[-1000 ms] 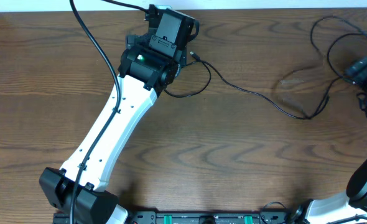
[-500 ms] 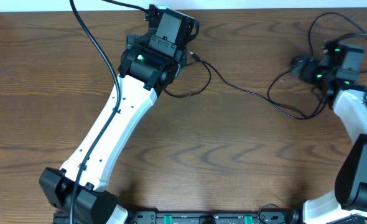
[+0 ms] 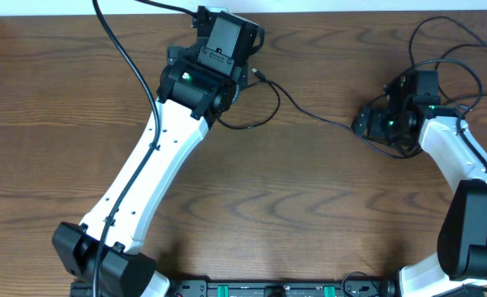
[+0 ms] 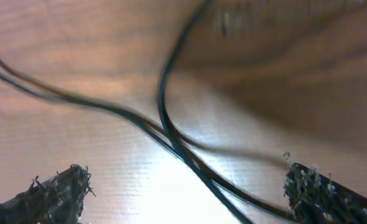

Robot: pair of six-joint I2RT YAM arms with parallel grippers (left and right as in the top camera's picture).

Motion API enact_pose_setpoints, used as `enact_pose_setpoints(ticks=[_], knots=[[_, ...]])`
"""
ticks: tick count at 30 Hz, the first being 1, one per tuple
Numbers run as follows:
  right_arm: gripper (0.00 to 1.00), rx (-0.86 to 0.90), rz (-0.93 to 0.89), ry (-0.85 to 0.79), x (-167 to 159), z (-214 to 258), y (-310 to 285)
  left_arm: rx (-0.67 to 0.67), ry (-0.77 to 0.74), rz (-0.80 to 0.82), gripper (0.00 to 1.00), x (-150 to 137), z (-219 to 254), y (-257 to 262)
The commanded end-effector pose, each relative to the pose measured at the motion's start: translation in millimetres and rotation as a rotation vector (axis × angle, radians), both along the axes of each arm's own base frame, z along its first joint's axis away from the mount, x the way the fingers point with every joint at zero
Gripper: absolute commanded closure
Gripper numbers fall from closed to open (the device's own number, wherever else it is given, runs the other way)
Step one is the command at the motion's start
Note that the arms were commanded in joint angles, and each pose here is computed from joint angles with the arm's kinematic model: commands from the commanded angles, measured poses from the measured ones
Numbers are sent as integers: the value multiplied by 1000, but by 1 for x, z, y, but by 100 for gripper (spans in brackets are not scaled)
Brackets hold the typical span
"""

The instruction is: Untangle cables

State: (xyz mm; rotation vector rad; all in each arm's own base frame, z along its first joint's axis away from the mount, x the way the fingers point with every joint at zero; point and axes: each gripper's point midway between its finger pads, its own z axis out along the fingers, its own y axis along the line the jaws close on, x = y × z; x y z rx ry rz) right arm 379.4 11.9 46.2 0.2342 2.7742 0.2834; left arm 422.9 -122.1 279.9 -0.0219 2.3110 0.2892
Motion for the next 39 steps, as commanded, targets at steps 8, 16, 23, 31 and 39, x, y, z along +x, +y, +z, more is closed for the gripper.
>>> enact_pose_setpoints(ticks=[8,16,23,31,39], knots=[[8,-250,380,32,-21,0,-19,-13,-13,11,5,-2,5,2],[19,-277,483,40,-28,-8,-19,-13,-13,11,5,-2,5,2],[54,-289,526,39,-37,-23,-19,-13,-13,11,5,-2,5,2],[99,-282,337,-86,-5,-17,-24,-13,-13,11,4,-2,5,2],[99,-325,-86,-356,58,26,-73,-13,-13,11,5,-2,5,2]])
